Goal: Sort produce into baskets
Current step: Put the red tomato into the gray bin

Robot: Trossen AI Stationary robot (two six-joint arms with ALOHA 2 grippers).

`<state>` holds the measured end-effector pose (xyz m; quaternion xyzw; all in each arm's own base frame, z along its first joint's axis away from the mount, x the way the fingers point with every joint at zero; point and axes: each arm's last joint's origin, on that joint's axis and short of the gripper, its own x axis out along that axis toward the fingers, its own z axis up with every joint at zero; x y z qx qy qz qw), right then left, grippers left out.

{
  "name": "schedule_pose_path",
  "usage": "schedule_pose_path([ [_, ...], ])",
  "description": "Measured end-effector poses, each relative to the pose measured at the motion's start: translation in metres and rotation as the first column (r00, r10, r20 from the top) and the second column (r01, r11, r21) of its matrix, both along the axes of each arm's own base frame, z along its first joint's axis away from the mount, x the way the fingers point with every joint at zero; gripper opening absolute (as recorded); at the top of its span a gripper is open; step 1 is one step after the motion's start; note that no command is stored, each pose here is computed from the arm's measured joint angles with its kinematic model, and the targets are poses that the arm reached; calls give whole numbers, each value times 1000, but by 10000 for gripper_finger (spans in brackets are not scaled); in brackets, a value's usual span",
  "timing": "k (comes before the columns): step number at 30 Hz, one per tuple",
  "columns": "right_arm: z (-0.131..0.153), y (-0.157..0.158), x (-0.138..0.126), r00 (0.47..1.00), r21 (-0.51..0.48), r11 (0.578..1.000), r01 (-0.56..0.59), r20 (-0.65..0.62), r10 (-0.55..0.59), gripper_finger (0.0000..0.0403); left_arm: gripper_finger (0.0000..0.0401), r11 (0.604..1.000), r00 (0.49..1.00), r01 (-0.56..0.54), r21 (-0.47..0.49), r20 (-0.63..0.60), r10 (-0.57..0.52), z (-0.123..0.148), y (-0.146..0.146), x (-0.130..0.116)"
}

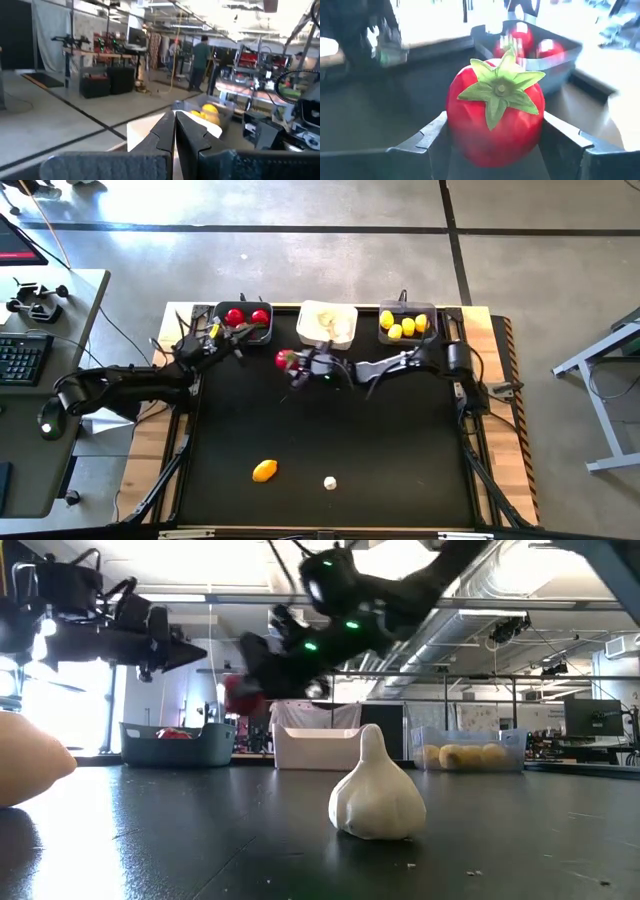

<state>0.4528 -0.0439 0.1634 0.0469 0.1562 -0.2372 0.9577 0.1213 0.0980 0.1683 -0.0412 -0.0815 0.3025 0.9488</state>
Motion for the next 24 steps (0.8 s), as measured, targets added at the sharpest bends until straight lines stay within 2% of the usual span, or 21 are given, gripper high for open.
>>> schedule_pose_path([
  [6,28,-33,44,997,-81,994,74,5,-73,225,0,993,998,-59,101,43,54,11,2,-8],
  [12,22,-66,77,993,-73,992,106,-34,-109,224,0,973,984,-157,168,111,140,23,5,-20],
  [18,27,-80,100,991,-77,990,117,-57,-122,224,0,962,968,-223,161,153,199,27,9,-29],
  [24,25,-93,107,990,-70,990,123,-68,-128,224,0,963,969,-231,138,124,214,24,11,-30],
])
